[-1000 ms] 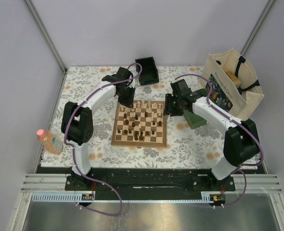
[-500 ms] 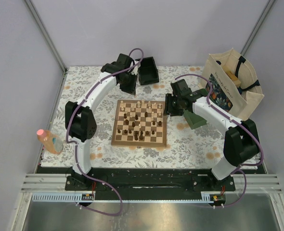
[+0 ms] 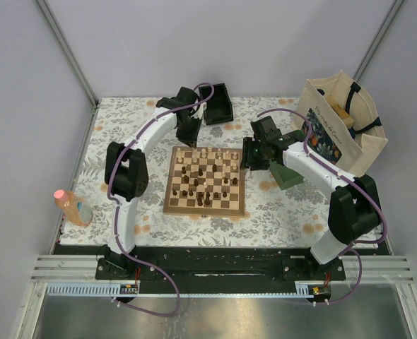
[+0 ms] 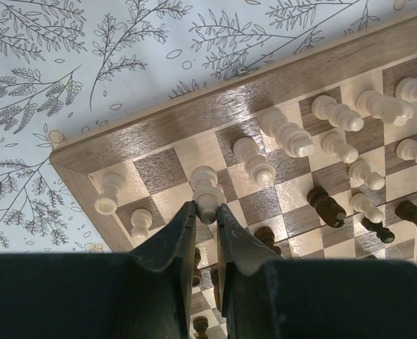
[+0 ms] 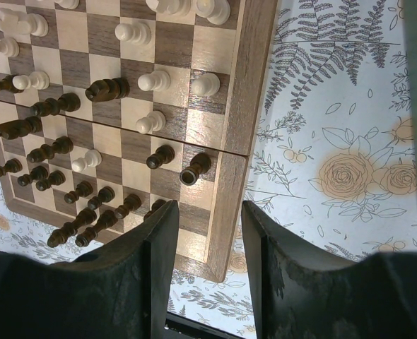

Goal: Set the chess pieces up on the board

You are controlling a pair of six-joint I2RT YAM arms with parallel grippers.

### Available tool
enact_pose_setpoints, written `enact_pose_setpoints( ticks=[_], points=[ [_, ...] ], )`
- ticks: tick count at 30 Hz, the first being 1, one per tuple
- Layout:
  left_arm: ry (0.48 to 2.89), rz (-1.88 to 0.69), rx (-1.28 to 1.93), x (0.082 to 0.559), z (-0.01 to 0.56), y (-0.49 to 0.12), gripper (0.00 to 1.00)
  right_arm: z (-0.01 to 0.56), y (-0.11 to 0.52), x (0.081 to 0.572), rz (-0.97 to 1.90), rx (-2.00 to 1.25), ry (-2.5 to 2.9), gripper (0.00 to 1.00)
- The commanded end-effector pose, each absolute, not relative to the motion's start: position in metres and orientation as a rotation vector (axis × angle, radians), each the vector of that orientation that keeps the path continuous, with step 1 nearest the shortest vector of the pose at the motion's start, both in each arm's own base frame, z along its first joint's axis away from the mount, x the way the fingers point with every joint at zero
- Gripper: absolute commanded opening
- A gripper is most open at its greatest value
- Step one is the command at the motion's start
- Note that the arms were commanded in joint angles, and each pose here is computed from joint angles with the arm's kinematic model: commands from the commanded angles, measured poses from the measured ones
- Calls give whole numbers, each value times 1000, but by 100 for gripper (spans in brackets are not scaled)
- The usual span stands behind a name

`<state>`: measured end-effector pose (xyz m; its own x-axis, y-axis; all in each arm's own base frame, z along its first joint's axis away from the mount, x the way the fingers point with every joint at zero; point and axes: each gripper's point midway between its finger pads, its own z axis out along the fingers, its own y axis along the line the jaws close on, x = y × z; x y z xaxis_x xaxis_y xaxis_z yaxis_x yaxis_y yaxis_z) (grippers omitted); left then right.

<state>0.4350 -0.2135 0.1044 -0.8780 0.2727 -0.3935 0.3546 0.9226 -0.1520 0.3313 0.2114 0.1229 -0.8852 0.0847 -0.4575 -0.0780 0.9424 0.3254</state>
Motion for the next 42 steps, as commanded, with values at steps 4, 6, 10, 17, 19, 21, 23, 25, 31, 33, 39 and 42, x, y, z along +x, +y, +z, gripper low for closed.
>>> enact_pose_setpoints(
  ticks=[4, 6, 10, 17, 19, 21, 23, 25, 31, 33, 39, 42],
  points=[
    [2633, -337, 453, 456, 121, -215, 5, 133, 214, 339, 497, 13, 2580, 49],
    [2643, -352, 456, 455, 118, -216, 5, 133, 214, 340, 499, 13, 2581, 49],
    [2654, -377, 465, 452, 113, -220, 5, 131, 215, 339, 502, 13, 2588, 49],
    [2680, -386, 461, 451, 102, -221, 5, 131, 215, 339, 500, 12, 2587, 49],
    [2689, -383, 457, 451, 99, -220, 5, 131, 214, 340, 496, 15, 2588, 49],
    [2690, -388, 458, 451, 98, -222, 5, 131, 215, 340, 500, 13, 2589, 49],
    [2693, -389, 459, 450, 97, -222, 5, 131, 214, 340, 498, 12, 2587, 49],
    [2693, -395, 460, 451, 97, -223, 6, 131, 214, 340, 498, 12, 2589, 49],
    [2701, -408, 455, 450, 94, -224, 13, 130, 213, 340, 496, 17, 2588, 49],
    [2702, -410, 457, 450, 94, -225, 18, 130, 214, 339, 499, 15, 2590, 49],
    [2696, -402, 440, 450, 97, -224, 43, 131, 214, 340, 500, 13, 2587, 49],
    [2676, -401, 425, 452, 104, -224, 47, 131, 215, 339, 505, 11, 2588, 49]
  ],
)
